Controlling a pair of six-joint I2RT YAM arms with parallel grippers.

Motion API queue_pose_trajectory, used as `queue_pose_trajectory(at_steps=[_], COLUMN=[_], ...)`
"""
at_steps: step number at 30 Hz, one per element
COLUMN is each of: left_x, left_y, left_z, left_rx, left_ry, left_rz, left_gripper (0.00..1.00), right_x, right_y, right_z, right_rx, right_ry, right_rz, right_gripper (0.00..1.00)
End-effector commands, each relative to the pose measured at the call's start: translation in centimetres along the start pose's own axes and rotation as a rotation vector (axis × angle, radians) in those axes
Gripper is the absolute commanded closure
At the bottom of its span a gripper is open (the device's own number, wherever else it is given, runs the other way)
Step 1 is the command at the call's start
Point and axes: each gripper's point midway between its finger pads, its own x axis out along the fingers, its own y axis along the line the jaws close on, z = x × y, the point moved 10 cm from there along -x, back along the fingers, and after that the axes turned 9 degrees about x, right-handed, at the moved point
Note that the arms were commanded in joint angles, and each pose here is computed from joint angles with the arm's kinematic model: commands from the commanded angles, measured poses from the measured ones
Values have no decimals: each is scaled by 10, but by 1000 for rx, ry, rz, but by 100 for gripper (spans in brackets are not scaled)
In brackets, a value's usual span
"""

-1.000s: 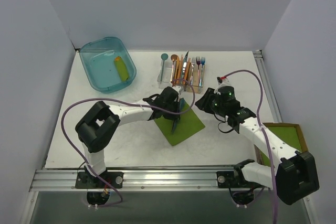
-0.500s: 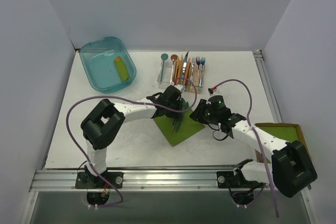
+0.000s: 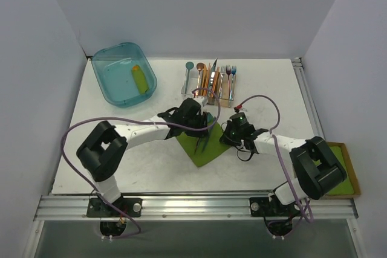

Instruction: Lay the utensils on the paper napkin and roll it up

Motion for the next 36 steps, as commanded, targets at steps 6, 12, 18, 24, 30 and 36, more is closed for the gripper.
queue_pose_trajectory(at_steps=[6, 12, 18, 24, 30, 36], left_x=[-58, -87, -103, -123, -150, -166], left_y=[13, 50, 65, 77, 90, 105], left_z=[10, 0, -17, -28, -40, -50], left_rx=[-51, -89, -94, -120, -192, -298], left_ry=[-102, -135, -118, -130, -186, -269], left_rz=[-90, -7, 51, 106, 173, 195], left_gripper=[53, 53, 53, 48, 33, 17], right_x=[-7, -32, -48, -60, -54, -44], right_y=[-6, 4, 22, 64, 110, 133], right_z=[-31, -68, -91, -80, -88, -109], right_rx=[13, -4, -37, -284, -659, -871], right_ry=[-19, -27, -2, -35, 21, 91], right_rz=[-82, -61, -20, 92, 164, 172], right_gripper=[100, 100, 100, 68, 60, 47])
